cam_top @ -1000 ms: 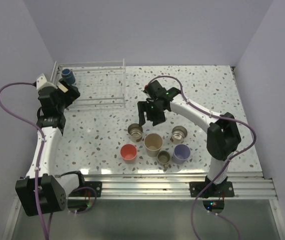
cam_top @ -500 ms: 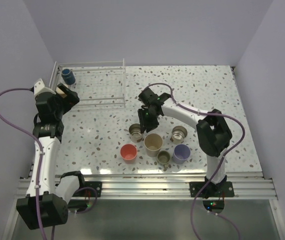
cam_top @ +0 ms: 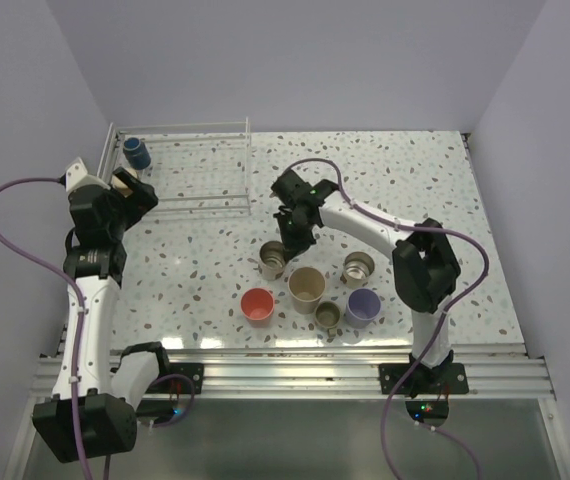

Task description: Load the cups into the dish rack

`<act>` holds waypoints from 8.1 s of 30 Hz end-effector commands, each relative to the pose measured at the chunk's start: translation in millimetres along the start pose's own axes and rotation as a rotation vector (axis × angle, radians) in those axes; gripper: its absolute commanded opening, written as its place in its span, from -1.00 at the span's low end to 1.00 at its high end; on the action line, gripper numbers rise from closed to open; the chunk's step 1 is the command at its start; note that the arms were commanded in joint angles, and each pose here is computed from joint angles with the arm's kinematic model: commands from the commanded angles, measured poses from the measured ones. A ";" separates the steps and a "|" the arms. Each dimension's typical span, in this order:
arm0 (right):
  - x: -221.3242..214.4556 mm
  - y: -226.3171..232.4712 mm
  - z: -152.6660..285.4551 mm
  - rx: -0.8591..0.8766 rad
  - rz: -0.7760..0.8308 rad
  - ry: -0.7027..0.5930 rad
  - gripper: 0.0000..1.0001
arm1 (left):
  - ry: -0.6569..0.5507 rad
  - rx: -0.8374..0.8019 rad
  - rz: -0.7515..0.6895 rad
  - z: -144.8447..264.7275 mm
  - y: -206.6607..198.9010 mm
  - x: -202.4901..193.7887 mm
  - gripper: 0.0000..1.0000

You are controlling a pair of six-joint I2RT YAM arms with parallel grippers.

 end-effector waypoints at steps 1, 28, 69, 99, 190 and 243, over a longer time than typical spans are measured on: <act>22.6 7.5 28.2 -0.014 0.021 -0.093 -1.00 | -0.062 -0.008 0.030 8.7 -9.4 17.2 0.98; 146.3 68.2 268.8 1.396 -0.232 -0.649 -1.00 | 0.032 -1.166 0.163 -4.0 -129.5 80.7 1.00; 159.2 104.8 187.9 1.577 -0.355 -0.485 -1.00 | -0.014 -1.533 0.271 -14.0 -185.6 89.7 0.62; 93.7 -15.8 199.2 0.989 -0.161 -0.572 0.62 | -0.036 -0.625 -0.240 -132.8 -147.1 102.2 -1.00; -57.5 -52.6 112.4 -0.085 0.138 -0.185 0.53 | 0.198 -0.162 -0.109 -79.7 -64.3 -11.6 1.00; 116.9 18.8 264.3 1.127 -0.343 -0.665 -1.00 | 0.086 -1.309 0.273 46.0 -150.5 57.4 1.00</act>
Point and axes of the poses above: each gripper's point midway between its finger pads, its own z axis back along the fingers, its own y axis along the line the jaws close on, x = y × z, the point moved 10 cm from there along z, back along the fingers
